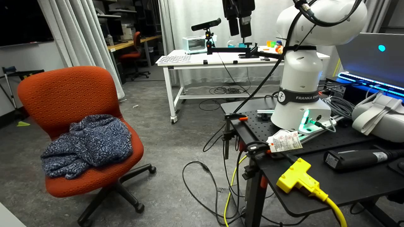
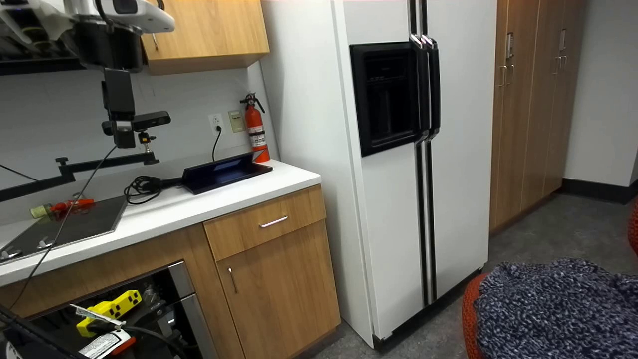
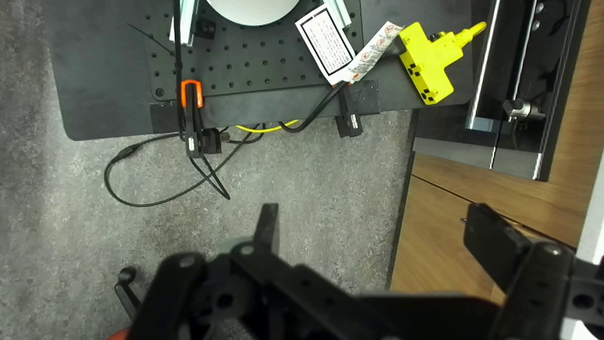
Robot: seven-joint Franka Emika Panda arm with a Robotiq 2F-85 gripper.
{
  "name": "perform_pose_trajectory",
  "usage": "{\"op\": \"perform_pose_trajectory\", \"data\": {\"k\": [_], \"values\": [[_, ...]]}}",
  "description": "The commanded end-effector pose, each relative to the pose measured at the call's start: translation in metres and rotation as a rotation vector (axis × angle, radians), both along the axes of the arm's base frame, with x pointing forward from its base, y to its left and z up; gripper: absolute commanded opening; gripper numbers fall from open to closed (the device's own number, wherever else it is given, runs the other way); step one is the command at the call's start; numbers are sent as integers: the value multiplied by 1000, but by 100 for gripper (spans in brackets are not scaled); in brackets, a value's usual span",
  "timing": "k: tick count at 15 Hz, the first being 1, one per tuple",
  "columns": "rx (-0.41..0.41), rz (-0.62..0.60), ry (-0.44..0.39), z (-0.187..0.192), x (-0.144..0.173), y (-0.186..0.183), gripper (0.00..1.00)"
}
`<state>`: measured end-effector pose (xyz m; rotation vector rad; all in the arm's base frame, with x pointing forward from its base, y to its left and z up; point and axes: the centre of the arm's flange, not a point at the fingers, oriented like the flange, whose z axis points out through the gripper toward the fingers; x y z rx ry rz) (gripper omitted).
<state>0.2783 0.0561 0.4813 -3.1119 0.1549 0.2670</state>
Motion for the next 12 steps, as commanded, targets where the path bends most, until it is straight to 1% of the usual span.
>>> {"op": "perform_pose_trajectory", "data": {"k": [1, 5, 6, 12], "values": [[0, 7, -34, -1, 2, 0, 100], [4, 4, -65, 0, 5, 0, 100], [3, 0, -35, 2, 4, 0, 100], [4, 0, -46, 3, 5, 0, 100]]}}
